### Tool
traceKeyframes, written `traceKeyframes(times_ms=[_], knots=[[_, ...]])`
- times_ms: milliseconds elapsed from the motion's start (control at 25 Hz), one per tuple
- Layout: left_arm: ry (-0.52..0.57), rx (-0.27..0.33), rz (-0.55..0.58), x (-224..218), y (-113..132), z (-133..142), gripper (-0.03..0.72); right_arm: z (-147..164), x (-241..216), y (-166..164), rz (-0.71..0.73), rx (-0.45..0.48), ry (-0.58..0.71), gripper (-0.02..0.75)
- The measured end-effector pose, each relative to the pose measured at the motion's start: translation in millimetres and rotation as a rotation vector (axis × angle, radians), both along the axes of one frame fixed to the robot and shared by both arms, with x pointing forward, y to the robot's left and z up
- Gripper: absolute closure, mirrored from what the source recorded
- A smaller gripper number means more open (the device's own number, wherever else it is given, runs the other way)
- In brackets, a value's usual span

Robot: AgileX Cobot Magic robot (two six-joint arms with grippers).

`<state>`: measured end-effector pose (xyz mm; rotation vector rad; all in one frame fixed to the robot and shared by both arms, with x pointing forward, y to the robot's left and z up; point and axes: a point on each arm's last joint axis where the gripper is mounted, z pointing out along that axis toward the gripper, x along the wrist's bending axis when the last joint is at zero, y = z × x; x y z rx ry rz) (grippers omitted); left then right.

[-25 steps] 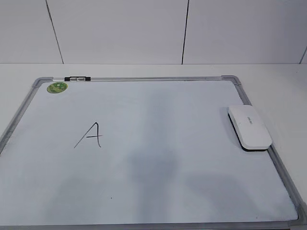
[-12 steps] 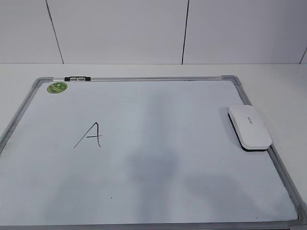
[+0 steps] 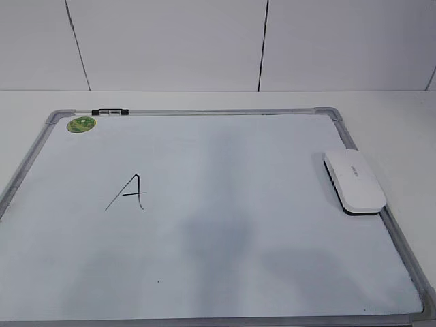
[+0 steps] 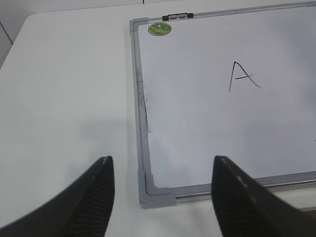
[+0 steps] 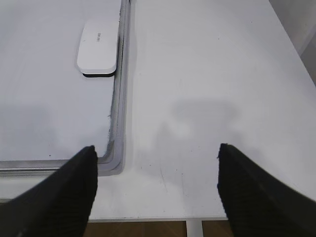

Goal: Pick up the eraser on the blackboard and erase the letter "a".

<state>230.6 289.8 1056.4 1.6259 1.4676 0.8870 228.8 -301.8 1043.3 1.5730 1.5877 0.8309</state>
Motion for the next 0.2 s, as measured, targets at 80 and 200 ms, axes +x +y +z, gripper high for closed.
traceKeyframes(times_ms=[80, 200], knots=[[0.000, 0.000, 0.000, 0.0, 0.0, 0.0, 0.237, 0.0, 0.0, 0.0, 0.000, 0.000, 0.000, 0.149], [0.000, 0.000, 0.000, 0.0, 0.0, 0.0, 0.237, 0.0, 0.0, 0.0, 0.000, -0.001, 0.000, 0.149]])
